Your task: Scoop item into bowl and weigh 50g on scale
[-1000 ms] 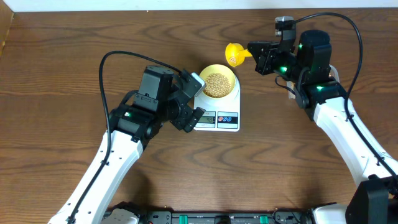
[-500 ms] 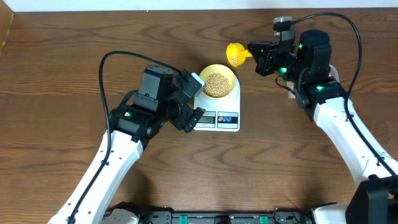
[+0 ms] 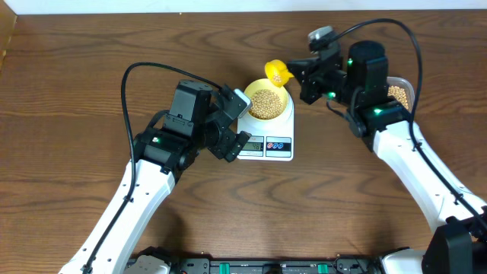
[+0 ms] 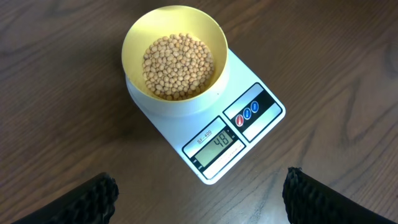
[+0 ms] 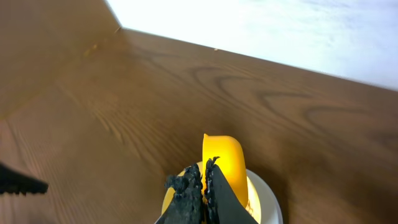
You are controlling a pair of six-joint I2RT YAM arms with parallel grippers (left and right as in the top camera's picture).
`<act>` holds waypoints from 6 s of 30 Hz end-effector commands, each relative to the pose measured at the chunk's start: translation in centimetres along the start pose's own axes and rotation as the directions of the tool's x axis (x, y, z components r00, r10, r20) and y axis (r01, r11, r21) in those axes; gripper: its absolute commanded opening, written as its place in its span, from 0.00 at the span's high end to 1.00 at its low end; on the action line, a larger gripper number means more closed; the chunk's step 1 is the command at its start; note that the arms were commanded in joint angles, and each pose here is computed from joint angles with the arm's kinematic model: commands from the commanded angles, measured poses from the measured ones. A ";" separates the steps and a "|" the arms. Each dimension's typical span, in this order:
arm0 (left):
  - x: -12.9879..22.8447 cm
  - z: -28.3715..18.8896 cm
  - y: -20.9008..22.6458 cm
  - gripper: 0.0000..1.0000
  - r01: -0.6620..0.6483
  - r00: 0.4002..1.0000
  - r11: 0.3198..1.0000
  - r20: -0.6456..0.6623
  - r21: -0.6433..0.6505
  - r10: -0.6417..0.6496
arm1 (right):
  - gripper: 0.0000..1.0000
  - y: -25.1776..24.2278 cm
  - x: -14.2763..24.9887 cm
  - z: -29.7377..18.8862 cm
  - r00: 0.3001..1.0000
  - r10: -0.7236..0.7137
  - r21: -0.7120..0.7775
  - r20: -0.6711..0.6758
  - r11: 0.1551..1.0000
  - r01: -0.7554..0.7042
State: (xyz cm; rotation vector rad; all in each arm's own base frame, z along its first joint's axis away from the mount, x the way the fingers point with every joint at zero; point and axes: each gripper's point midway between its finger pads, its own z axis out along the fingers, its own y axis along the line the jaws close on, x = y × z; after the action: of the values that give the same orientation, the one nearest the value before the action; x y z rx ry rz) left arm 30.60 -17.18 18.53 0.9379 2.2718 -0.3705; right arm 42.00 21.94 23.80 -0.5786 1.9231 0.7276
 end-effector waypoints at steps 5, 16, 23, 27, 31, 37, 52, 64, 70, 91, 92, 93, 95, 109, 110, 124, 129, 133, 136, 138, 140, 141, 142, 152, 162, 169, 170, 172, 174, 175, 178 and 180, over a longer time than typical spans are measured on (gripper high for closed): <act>0.0 -0.3 -0.1 0.13 -0.020 1.000 1.000 0.008 -0.002 0.020 | 0.99 1.0 0.5 0.6 0.988 -0.152 -0.028 -0.013 0.988 0.151; 0.0 -0.3 -0.1 0.13 -0.020 1.000 1.000 0.008 -0.002 0.020 | 0.99 1.0 0.3 0.6 0.991 -0.132 -0.027 -0.003 0.991 0.132; 0.0 -0.3 -0.1 0.13 -0.020 1.000 1.000 0.008 -0.002 0.020 | 0.99 -0.2 -2.6 0.0 0.973 0.204 -0.028 0.103 0.979 -0.202; 0.0 -0.3 -0.1 0.13 -0.020 1.000 1.000 0.008 -0.002 0.020 | 0.99 -1.9 -2.9 -0.7 0.942 0.315 -0.009 0.120 0.949 -0.316; 0.0 -0.3 -0.1 0.13 -0.020 1.000 1.000 0.008 -0.002 0.020 | 0.99 -2.7 -2.9 -1.0 0.934 0.333 0.003 0.130 0.942 -0.336; 0.0 -0.3 -0.1 0.13 -0.020 1.000 1.000 0.008 -0.002 0.020 | 0.99 -3.3 -3.0 -1.2 0.933 0.331 0.020 0.139 0.941 -0.337; 0.0 -0.3 -0.1 0.13 -0.020 1.000 1.000 0.008 -0.002 0.020 | 0.99 -3.8 -3.0 -1.3 0.932 0.330 0.044 0.149 0.940 -0.339; 0.0 -0.3 -0.1 0.13 -0.020 1.000 1.000 0.008 -0.002 0.020 | 0.99 -3.8 -3.0 -1.3 0.941 0.305 0.049 0.148 0.948 -0.315; 0.0 -0.3 -0.1 0.13 -0.020 1.000 1.000 0.008 -0.002 0.020 | 0.99 -3.8 -2.9 -1.3 0.940 0.307 0.050 0.145 0.947 -0.317; 0.0 -0.3 -0.1 0.13 -0.020 1.000 1.000 0.008 -0.002 0.020 | 0.99 -3.8 -2.9 -1.3 0.948 0.282 0.053 0.144 0.955 -0.292; 0.0 -0.3 -0.1 0.13 -0.020 1.000 1.000 0.008 -0.002 0.020 | 0.99 -3.8 -2.9 -1.3 0.948 0.282 0.053 0.144 0.955 -0.292; 0.0 -0.3 -0.1 0.13 -0.020 1.000 1.000 0.008 -0.002 0.020 | 0.99 -3.8 -2.9 -1.3 0.948 0.282 0.054 0.144 0.955 -0.292; 0.0 -0.3 -0.1 0.13 -0.020 1.000 1.000 0.008 -0.002 0.020 | 0.99 -3.8 -2.9 -1.3 0.948 0.282 0.053 0.144 0.955 -0.292; 0.0 -0.3 -0.1 0.13 -0.020 1.000 1.000 0.008 -0.002 0.020 | 0.99 -3.7 -2.7 -1.2 0.963 0.234 0.061 0.134 0.968 -0.243; 0.0 -0.3 -0.1 0.13 -0.020 1.000 1.000 0.008 -0.002 0.020 | 0.99 -3.6 -2.5 -1.1 0.971 0.204 0.066 0.122 0.975 -0.213; 0.0 -0.3 -0.1 0.13 -0.020 1.000 1.000 0.008 -0.002 0.020 | 0.99 -0.7 -0.4 0.4 0.999 -0.037 0.029 0.023 0.999 0.037; 0.0 -0.3 -0.1 0.13 -0.020 1.000 1.000 0.008 -0.002 0.020 | 0.99 -0.4 0.3 1.1 0.999 -0.038 0.012 0.004 0.999 0.038; 0.0 -0.3 -0.1 0.13 -0.020 1.000 1.000 0.008 -0.002 0.020 | 0.99 -0.4 0.6 1.3 0.999 -0.037 0.008 -0.001 0.999 0.037; 0.0 -0.3 -0.1 0.13 -0.020 1.000 1.000 0.008 -0.002 0.020 | 0.99 -0.2 0.9 1.5 0.997 -0.076 -0.003 -0.012 0.997 0.076; 0.0 -0.3 -0.1 0.13 -0.020 1.000 1.000 0.008 -0.002 0.020 | 0.99 0.7 1.1 1.7 0.994 -0.105 -0.047 -0.014 0.993 0.104; 0.0 -0.3 -0.1 0.13 -0.020 1.000 1.000 0.008 -0.002 0.020 | 0.99 1.3 1.3 1.9 0.992 -0.128 -0.064 -0.015 0.990 0.127; 0.0 -0.3 -0.1 0.13 -0.020 1.000 1.000 0.008 -0.002 0.020 | 0.99 1.5 1.3 1.9 0.989 -0.148 -0.067 -0.015 0.987 0.146; 0.0 -0.3 -0.1 0.13 -0.020 1.000 1.000 0.008 -0.002 0.020 | 0.99 1.7 1.3 2.0 0.984 -0.177 -0.071 -0.013 0.982 0.176; 0.0 -0.3 -0.1 0.13 -0.020 1.000 1.000 0.008 -0.002 0.020 | 0.99 2.0 1.9 2.5 0.976 -0.218 -0.082 -0.024 0.973 0.216; 0.0 -0.3 -0.1 0.13 -0.020 1.000 1.000 0.008 -0.002 0.020 | 0.99 2.0 2.0 2.5 0.976 -0.217 -0.084 -0.026 0.973 0.214; 0.0 -0.3 -0.1 0.13 -0.020 1.000 1.000 0.008 -0.002 0.020 | 0.99 1.9 2.0 2.6 0.975 -0.220 -0.080 -0.027 0.973 0.217; 0.0 -0.3 -0.1 0.13 -0.020 1.000 1.000 0.008 -0.002 0.020 | 0.99 1.9 2.0 2.6 0.975 -0.220 -0.079 -0.027 0.973 0.218; 0.0 -0.3 -0.1 0.13 -0.020 1.000 1.000 0.008 -0.002 0.020 | 0.99 1.8 2.0 2.6 0.975 -0.221 -0.075 -0.026 0.973 0.219; 0.0 -0.3 -0.1 0.13 -0.020 1.000 1.000 0.008 -0.002 0.020 | 0.99 1.8 2.0 2.6 0.975 -0.221 -0.076 -0.026 0.973 0.218; 0.0 -0.3 -0.1 0.13 -0.020 1.000 1.000 0.008 -0.002 0.020 | 0.99 1.8 2.0 2.6 0.975 -0.220 -0.077 -0.027 0.973 0.218; 0.0 -0.3 -0.1 0.13 -0.020 1.000 1.000 0.008 -0.002 0.020 | 0.99 1.8 2.1 2.6 0.974 -0.222 -0.077 -0.030 0.973 0.220; 0.0 -0.3 -0.1 0.13 -0.020 1.000 1.000 0.008 -0.002 0.020 | 0.99 1.8 2.1 2.6 0.968 -0.251 -0.077 -0.028 0.966 0.248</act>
State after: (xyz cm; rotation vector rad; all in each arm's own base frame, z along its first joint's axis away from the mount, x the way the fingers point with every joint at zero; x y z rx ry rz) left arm 30.60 -17.18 18.53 0.9379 2.2718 -0.3705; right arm 41.56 24.64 21.66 -0.8292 1.8377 0.6491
